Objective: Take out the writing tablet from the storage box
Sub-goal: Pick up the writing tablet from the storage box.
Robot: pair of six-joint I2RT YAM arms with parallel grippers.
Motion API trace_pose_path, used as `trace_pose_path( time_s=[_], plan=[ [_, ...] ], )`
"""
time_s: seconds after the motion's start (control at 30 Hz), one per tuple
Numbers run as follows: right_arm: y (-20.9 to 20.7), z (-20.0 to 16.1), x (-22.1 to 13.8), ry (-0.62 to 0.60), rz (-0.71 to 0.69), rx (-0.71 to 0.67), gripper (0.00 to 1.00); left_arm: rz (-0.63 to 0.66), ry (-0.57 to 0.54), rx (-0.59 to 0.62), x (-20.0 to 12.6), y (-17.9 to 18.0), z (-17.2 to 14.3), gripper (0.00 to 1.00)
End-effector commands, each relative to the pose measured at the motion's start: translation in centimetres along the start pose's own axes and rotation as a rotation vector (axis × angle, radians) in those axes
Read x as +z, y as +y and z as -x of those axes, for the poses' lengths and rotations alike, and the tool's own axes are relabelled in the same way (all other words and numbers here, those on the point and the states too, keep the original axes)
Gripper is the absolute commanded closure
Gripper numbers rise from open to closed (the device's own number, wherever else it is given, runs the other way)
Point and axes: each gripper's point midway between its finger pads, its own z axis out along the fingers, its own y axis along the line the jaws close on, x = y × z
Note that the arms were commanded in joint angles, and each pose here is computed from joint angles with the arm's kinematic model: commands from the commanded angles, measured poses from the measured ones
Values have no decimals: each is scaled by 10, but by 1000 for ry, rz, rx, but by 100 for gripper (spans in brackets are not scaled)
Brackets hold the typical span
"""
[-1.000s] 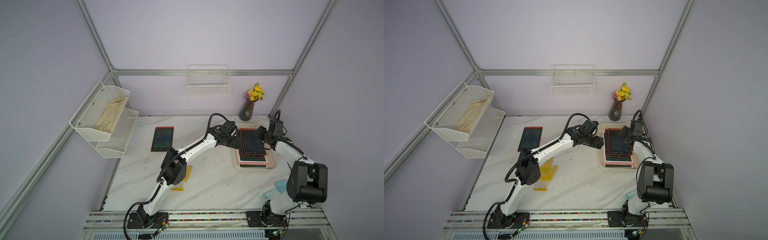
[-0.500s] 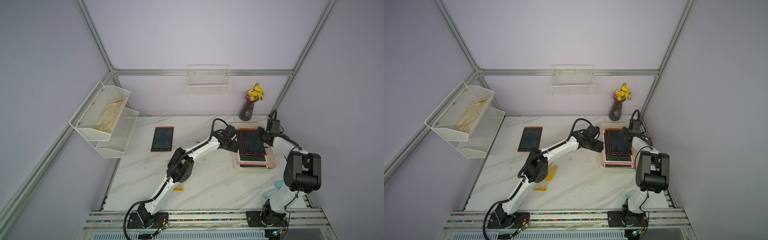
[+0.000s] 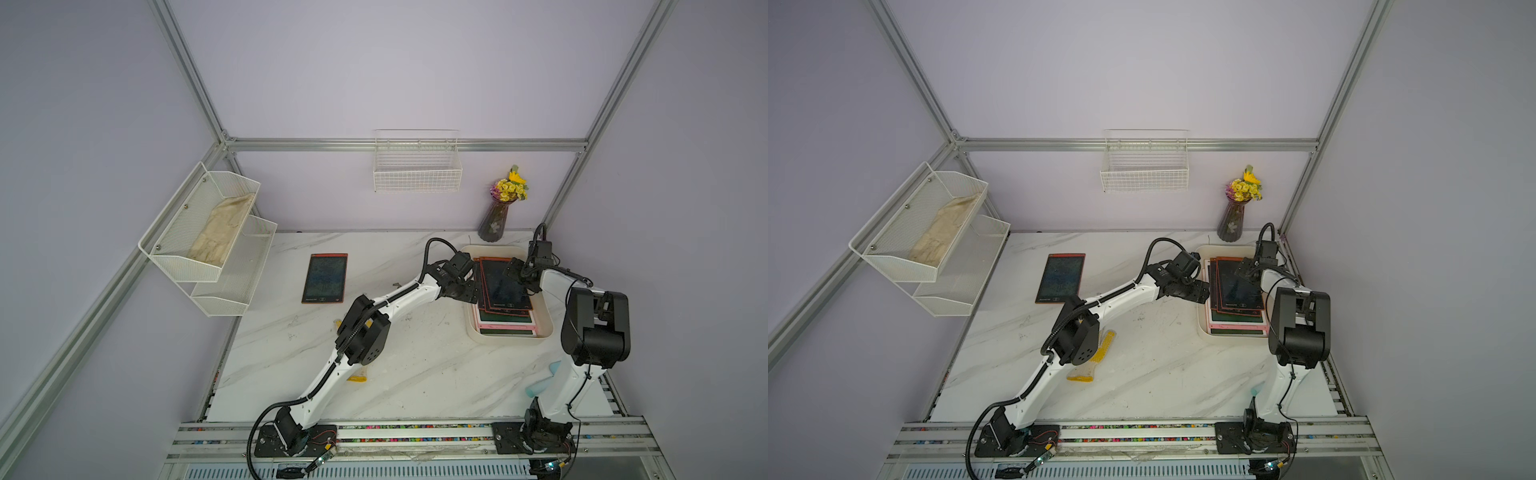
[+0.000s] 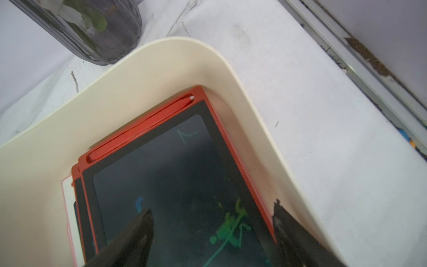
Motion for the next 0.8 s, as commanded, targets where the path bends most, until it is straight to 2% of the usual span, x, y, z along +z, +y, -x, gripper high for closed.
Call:
trace_pose_path(
  time_s=[0.0,0.23,0.77],
  plan=[
    [-3,14,0,-41,-16,11,16,-75,-88,-5,-20,-23,32,18],
    [-11,15,4,-59,-60,12,13,-81,-86,-7,-17,-24,31,18],
    [-23,1,26,-44,-68,22,10,-98,-83,-13,-16,-26,31,19]
  ],
)
